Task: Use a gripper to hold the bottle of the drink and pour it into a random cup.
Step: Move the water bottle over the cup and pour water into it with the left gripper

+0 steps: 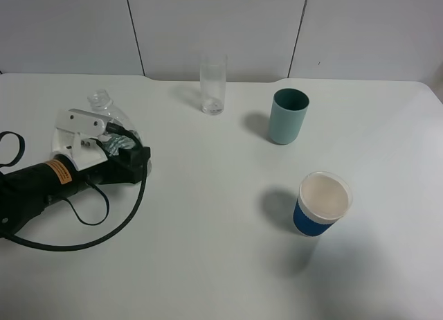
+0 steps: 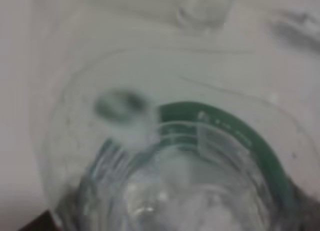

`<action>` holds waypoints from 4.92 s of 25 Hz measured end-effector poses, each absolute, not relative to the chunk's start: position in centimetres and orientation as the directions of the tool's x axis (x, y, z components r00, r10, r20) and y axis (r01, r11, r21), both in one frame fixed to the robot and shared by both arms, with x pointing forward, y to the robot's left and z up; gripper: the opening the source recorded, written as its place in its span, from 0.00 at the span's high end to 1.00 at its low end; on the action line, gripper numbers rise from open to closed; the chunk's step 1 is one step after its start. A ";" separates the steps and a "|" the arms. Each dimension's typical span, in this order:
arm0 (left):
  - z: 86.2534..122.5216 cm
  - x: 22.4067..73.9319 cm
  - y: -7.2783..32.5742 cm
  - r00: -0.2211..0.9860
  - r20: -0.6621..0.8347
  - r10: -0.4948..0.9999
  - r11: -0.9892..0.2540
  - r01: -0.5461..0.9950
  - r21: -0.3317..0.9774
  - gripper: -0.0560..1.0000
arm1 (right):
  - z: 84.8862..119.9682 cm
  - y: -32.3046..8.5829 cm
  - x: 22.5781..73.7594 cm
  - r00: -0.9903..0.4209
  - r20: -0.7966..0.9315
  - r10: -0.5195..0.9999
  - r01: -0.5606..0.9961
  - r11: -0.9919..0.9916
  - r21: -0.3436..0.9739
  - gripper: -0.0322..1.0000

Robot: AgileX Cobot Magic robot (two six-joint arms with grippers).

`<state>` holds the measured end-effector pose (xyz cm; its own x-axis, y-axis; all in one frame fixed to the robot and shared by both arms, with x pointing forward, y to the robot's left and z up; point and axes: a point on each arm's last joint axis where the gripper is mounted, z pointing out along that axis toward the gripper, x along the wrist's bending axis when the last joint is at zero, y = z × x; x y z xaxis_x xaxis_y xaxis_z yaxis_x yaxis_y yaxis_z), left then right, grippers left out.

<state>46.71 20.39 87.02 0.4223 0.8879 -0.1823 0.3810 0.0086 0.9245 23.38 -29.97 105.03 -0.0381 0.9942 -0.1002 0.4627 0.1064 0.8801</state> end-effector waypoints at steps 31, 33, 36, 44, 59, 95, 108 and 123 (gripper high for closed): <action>99.0 50.8 18.8 0.358 -0.133 0.924 -0.062 0.486 0.872 0.43 | 105.0 -30.0 23.4 -0.038 -0.100 0.994 0.463 0.106 0.880 0.25; 99.8 51.4 18.5 0.336 -0.131 0.933 -0.068 0.521 0.851 0.43 | 105.0 -30.0 23.4 -0.038 -0.100 0.994 0.463 0.106 0.880 0.25; 100.9 52.0 18.3 0.315 -0.119 0.942 -0.080 0.552 0.830 0.43 | 105.0 -30.0 23.4 -0.038 -0.100 0.994 0.463 0.106 0.880 0.25; 101.5 52.1 17.6 0.426 0.035 0.904 -0.258 0.480 0.839 0.43 | 105.0 -30.0 23.4 -0.038 -0.100 0.994 0.463 0.106 0.880 0.25; 100.6 54.7 15.1 0.356 0.331 0.874 -0.461 0.389 0.798 0.43 | 105.0 -30.0 23.4 -0.038 -0.100 0.994 0.463 0.106 0.880 0.25; 99.0 62.0 12.9 0.062 0.769 0.636 -0.678 0.520 0.519 0.43 | 105.0 -30.0 23.4 -0.038 -0.100 0.994 0.463 0.106 0.880 0.25; 97.7 63.5 10.1 0.096 0.845 0.527 -0.756 0.507 0.414 0.43 | 105.0 -30.0 23.4 -0.038 -0.100 0.994 0.463 0.106 0.880 0.25; 97.6 64.3 9.6 0.134 0.886 0.443 -0.835 0.422 0.354 0.43 | 105.0 -30.0 23.4 -0.038 -0.100 0.994 0.463 0.106 0.880 0.25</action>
<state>64.34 9.58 97.63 0.1336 0.4431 0.8865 0.4217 -0.8349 0.3538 23.38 -29.97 105.03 -0.0381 0.9942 -0.1002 0.4627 0.1064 0.8801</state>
